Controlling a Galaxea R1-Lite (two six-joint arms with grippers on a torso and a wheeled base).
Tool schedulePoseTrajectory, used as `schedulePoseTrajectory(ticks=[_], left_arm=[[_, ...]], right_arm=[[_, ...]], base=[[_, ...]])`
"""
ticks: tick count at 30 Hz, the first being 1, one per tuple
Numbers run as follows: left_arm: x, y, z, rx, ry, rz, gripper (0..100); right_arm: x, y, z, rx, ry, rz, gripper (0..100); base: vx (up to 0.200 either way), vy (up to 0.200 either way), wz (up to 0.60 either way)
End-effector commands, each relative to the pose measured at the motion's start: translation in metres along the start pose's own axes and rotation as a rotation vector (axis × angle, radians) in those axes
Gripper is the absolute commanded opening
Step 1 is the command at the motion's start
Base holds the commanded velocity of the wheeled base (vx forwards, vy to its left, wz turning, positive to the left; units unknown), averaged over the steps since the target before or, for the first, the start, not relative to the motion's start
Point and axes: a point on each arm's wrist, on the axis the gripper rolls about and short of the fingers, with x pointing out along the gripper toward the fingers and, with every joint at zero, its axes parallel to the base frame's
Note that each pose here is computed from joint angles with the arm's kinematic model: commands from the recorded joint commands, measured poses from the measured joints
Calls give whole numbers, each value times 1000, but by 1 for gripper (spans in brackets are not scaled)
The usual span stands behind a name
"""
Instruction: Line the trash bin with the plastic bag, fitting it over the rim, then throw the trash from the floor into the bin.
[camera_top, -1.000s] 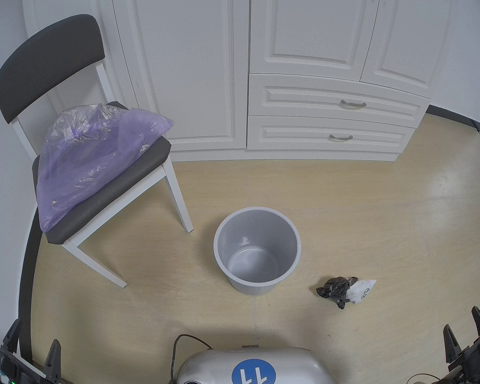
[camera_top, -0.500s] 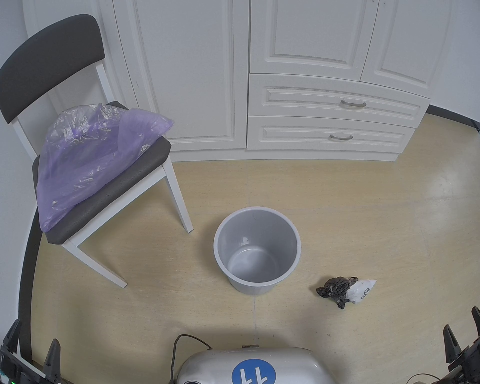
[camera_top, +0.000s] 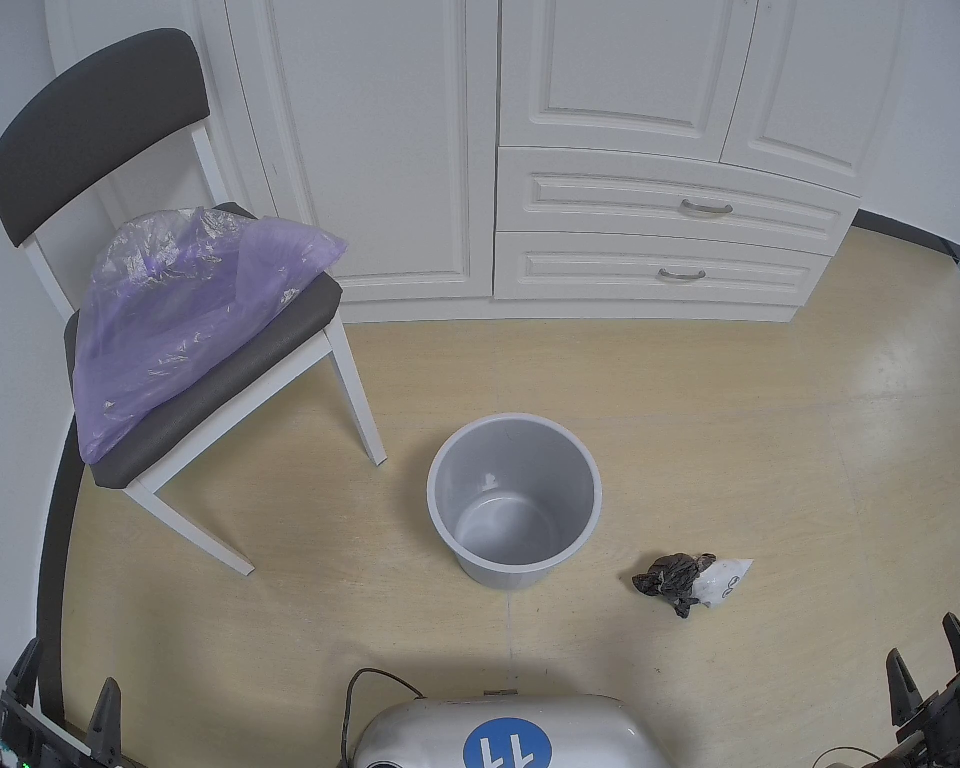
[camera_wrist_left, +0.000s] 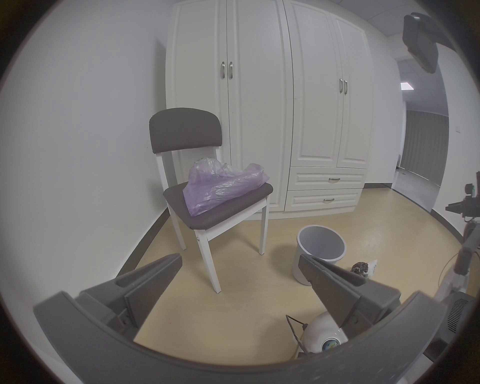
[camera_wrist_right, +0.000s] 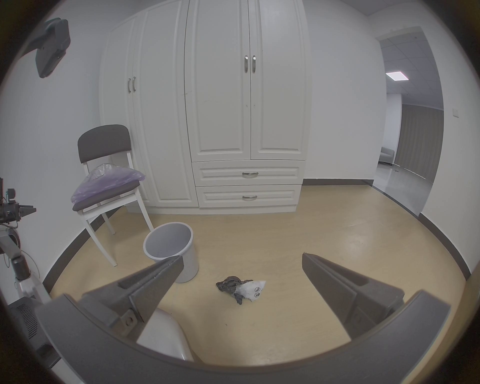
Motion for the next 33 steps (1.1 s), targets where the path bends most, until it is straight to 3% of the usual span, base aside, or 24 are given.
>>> schedulePoseTrajectory(ticks=[1,33], left_arm=[[0,0,-5,1,1,0,100],[0,0,-5,7,0,2,100]], right_arm=[[0,0,-5,-1,1,-1,100],[0,0,-5,5,0,-4,100]], base=[[0,0,0],[0,0,0]])
